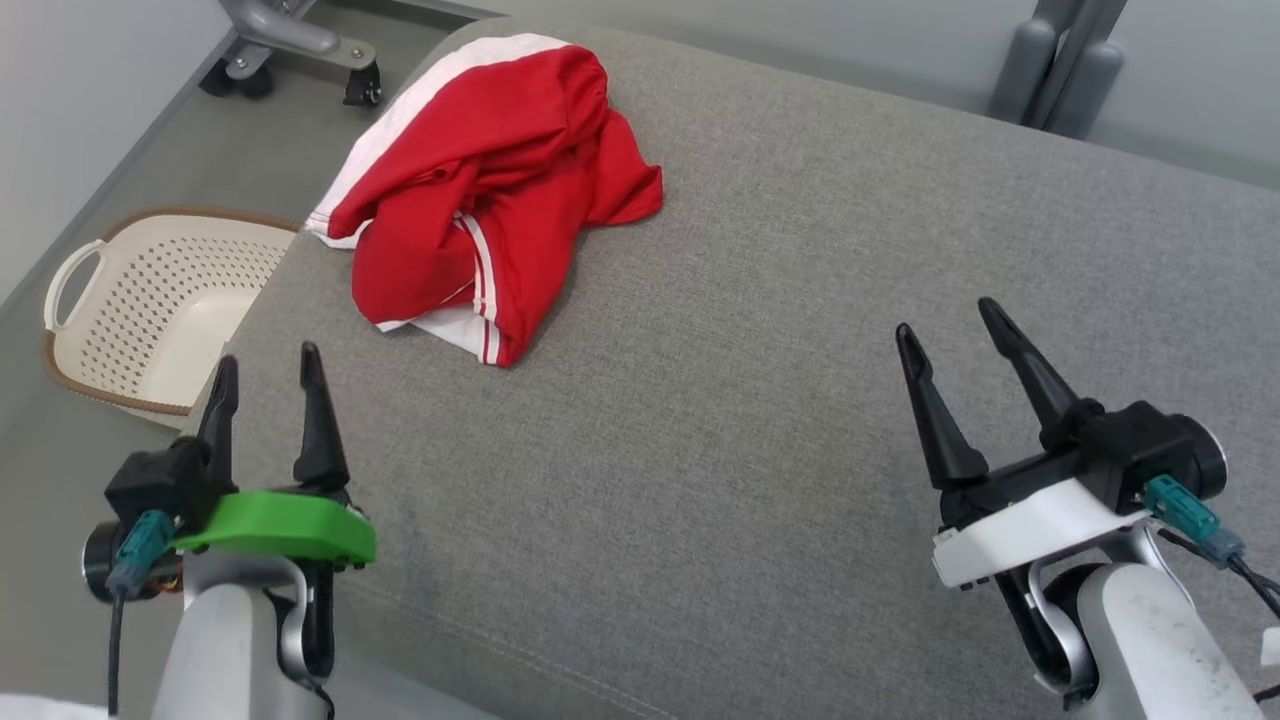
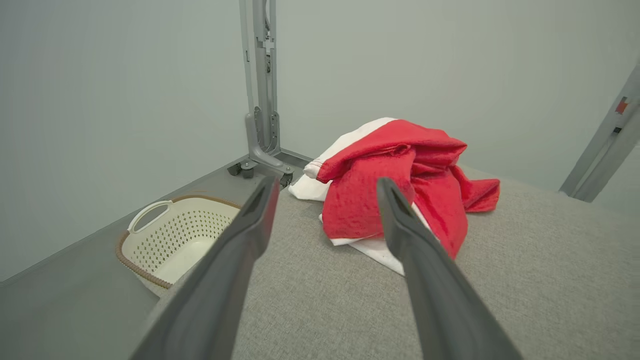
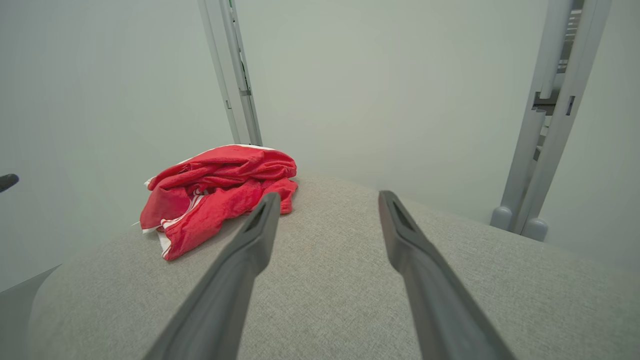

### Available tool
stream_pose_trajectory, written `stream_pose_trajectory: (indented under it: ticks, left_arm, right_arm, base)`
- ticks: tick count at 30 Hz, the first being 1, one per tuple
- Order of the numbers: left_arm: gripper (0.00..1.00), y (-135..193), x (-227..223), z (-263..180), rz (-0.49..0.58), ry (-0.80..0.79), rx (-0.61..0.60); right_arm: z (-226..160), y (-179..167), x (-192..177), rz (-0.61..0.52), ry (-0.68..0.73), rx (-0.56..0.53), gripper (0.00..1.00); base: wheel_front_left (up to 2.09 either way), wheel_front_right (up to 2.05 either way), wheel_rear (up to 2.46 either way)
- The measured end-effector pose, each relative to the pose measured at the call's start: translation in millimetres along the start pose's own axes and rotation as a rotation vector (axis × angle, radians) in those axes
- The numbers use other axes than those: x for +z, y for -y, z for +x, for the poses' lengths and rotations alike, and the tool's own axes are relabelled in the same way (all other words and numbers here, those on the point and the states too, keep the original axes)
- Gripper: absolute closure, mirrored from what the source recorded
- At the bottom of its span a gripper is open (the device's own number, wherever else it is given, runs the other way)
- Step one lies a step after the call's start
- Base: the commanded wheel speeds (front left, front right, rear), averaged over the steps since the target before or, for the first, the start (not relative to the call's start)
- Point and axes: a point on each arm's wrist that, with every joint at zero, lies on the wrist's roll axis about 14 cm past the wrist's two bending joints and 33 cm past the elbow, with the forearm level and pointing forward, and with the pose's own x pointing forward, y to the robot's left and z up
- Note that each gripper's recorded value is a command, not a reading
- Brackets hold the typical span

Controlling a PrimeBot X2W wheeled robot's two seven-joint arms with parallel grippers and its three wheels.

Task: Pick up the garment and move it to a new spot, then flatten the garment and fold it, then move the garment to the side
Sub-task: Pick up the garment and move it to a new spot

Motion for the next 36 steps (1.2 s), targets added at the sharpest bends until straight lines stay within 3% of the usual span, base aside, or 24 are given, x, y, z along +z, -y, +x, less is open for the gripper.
stream_pose_trajectory:
  ticks: [12,21,22,23,27,31,36]
  left_arm:
    - [0.0,57,-62,94,0.03,-0.224,-0.114]
    - [0.01,42,-116,132,0.117,-0.406,-0.072]
    - [0.27,43,-120,134,0.117,-0.413,-0.071]
    - [1.0,44,-123,135,0.118,-0.417,-0.072]
    - [1.0,41,-119,144,0.11,-0.393,-0.062]
    - [1.0,40,-72,160,0.094,-0.232,-0.053]
    - [1.0,25,-22,146,0.097,-0.073,-0.036]
  right_arm:
    - [20,52,-24,-0.003,-0.02,-0.028,0.0]
    - [8,89,-66,0.036,-0.085,-0.102,0.0]
    - [5,92,-69,0.038,-0.093,-0.111,0.0]
    - [3,95,-71,0.038,-0.097,-0.12,0.0]
    - [-3,103,-73,0.037,-0.098,-0.149,0.0]
    - [-5,103,-63,0.027,-0.077,-0.159,0.0]
    - [-10,95,-46,0.016,-0.049,-0.164,0.0]
  base:
    - [0.0,0.0,0.0]
    - [0.0,0.0,0.0]
    - [0.0,0.0,0.0]
    - [0.0,0.0,0.0]
    - [0.0,0.0,0.0]
    - [0.0,0.0,0.0]
    - [0.0,0.0,0.0]
